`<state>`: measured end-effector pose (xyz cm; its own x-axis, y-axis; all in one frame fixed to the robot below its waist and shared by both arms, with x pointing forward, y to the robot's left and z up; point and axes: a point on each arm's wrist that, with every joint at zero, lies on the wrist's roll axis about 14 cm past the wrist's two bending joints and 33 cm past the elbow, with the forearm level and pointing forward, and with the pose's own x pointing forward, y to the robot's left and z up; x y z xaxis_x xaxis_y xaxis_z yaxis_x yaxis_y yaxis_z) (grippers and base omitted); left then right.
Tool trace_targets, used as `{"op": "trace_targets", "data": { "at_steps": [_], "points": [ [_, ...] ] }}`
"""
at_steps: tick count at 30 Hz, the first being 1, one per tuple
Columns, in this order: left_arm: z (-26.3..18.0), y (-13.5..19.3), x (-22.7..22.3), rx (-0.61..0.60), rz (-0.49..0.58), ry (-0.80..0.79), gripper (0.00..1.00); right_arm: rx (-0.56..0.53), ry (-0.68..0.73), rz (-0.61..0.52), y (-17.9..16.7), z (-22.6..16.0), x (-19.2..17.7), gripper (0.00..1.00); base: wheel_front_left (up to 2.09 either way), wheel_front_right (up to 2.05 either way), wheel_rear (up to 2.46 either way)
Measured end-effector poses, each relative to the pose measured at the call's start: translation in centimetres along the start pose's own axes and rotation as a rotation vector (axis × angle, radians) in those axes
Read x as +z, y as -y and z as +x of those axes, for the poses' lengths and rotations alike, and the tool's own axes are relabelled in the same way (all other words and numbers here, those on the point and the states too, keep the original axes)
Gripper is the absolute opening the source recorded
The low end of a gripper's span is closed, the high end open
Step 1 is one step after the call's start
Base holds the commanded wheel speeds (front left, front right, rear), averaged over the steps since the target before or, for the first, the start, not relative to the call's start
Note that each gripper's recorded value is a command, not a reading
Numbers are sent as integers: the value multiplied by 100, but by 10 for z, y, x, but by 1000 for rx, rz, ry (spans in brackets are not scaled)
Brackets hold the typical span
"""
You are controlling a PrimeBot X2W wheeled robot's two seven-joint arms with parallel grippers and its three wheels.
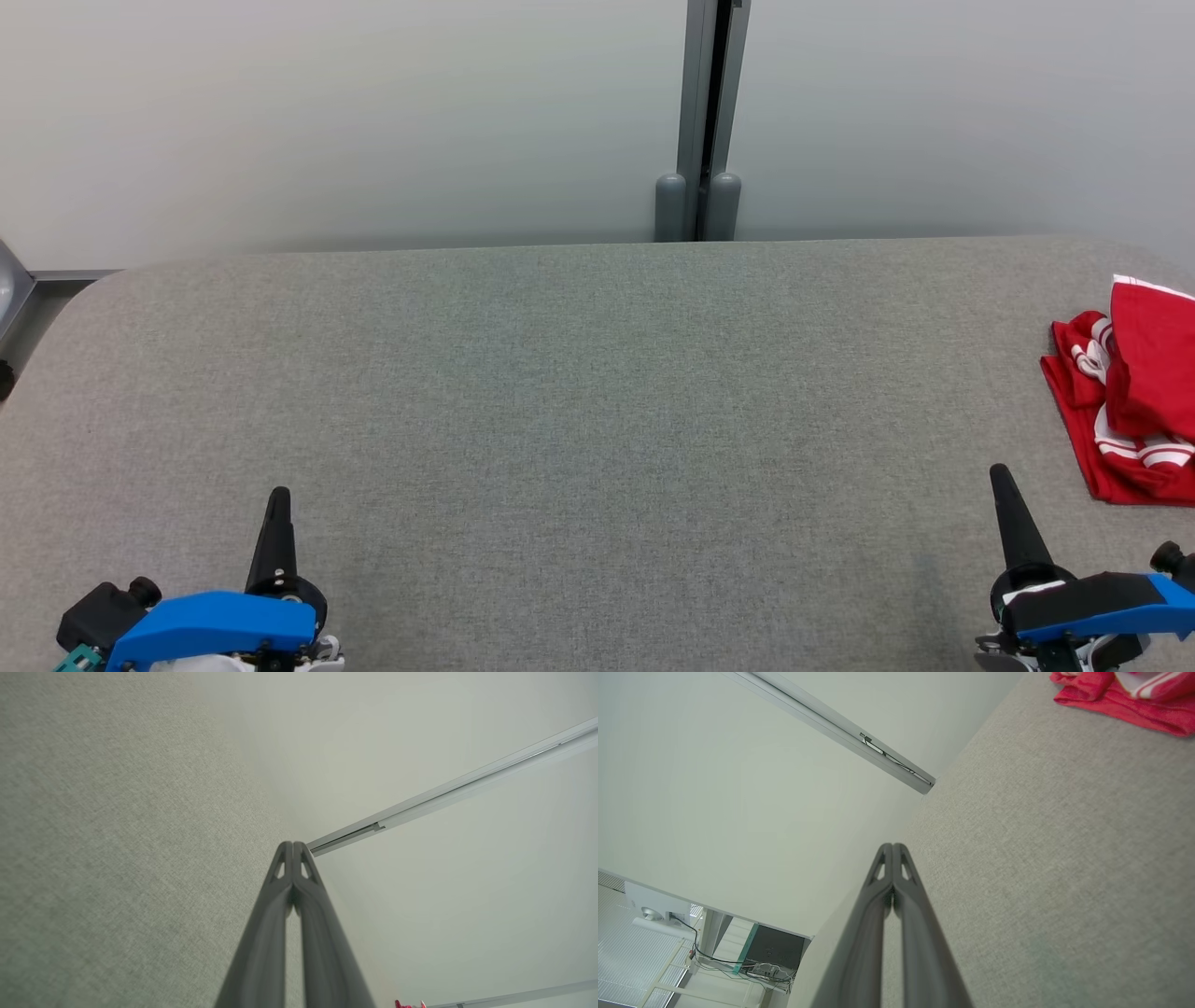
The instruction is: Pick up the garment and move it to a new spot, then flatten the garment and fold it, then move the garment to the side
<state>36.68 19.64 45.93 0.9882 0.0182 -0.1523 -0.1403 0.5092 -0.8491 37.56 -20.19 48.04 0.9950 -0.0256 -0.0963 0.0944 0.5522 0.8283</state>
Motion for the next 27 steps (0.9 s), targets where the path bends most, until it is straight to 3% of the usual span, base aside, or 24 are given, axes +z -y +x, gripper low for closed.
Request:
{"op": "trace_targets", "data": {
  "at_steps": [27],
  "points": [
    [8, 17, 11, -51, -253, 12, 0, 38, 5, 277, -11, 6, 5, 0, 0, 0, 0]
  ]
}}
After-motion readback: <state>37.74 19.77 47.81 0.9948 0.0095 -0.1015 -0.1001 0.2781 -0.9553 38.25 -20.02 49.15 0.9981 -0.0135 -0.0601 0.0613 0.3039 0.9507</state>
